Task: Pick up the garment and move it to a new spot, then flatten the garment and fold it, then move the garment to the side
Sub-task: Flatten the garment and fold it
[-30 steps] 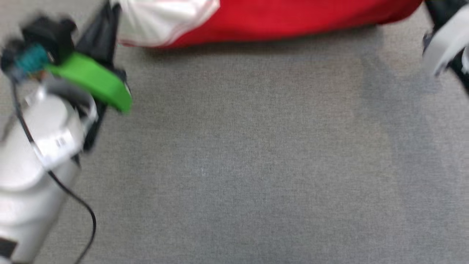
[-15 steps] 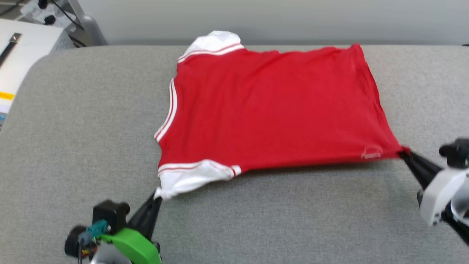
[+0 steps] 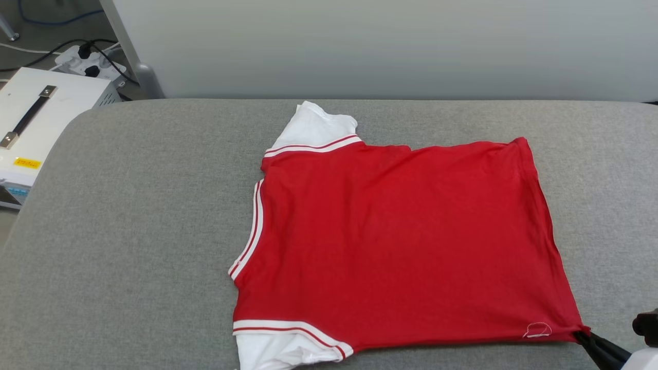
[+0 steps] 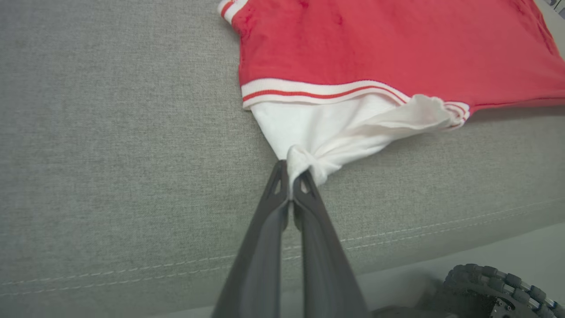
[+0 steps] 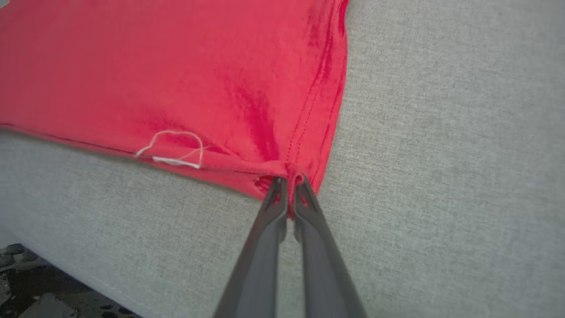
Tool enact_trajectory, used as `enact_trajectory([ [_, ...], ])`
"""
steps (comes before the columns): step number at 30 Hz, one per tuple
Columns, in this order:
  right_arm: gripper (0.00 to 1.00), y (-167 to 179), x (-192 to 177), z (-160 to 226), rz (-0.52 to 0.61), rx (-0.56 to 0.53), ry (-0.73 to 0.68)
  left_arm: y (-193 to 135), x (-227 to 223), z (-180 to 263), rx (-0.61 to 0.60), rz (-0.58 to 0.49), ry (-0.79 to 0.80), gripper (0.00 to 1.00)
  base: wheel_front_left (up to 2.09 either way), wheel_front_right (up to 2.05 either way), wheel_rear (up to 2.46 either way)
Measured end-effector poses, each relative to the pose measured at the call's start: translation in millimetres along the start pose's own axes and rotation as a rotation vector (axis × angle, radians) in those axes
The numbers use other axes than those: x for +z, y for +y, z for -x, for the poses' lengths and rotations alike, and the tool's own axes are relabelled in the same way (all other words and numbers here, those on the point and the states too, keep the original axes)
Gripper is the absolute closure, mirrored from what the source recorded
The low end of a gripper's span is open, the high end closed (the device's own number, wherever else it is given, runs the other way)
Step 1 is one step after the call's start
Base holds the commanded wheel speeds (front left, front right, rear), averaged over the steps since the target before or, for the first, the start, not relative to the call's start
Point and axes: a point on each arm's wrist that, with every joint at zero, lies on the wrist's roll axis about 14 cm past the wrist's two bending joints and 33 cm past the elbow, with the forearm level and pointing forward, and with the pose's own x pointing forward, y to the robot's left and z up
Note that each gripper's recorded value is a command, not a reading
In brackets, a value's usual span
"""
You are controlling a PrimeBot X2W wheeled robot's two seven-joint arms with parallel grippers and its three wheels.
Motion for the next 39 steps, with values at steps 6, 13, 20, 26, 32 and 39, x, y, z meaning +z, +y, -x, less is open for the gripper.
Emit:
enact_trajectory([
  [6,1.00,5,17,-4,-0.023,-0.006,-0.035,0,14,-11,-0.016,-0.032,-0.035,1.00,0.00,0.00,0.00],
  [13,1.00,7,53,-18,-0.041,-0.008,-0.093,5,75,-50,-0.071,-0.173,-0.159,1.00,0.00,0.00,0.00],
  [20,1.00,-4,92,-45,-0.039,-0.015,-0.127,13,125,-99,-0.104,-0.274,-0.215,1.00,0.00,0.00,0.00],
  [26,1.00,-17,101,-78,-0.025,-0.031,-0.084,24,124,-142,-0.112,-0.284,-0.166,1.00,0.00,0.00,0.00],
  [32,1.00,-27,61,-107,-0.028,-0.049,0.057,36,73,-170,-0.115,-0.249,-0.028,1.00,0.00,0.00,0.00],
  [39,1.00,-29,47,-118,-0.045,-0.053,0.072,44,58,-176,-0.100,-0.219,-0.023,1.00,0.00,0.00,0.00],
])
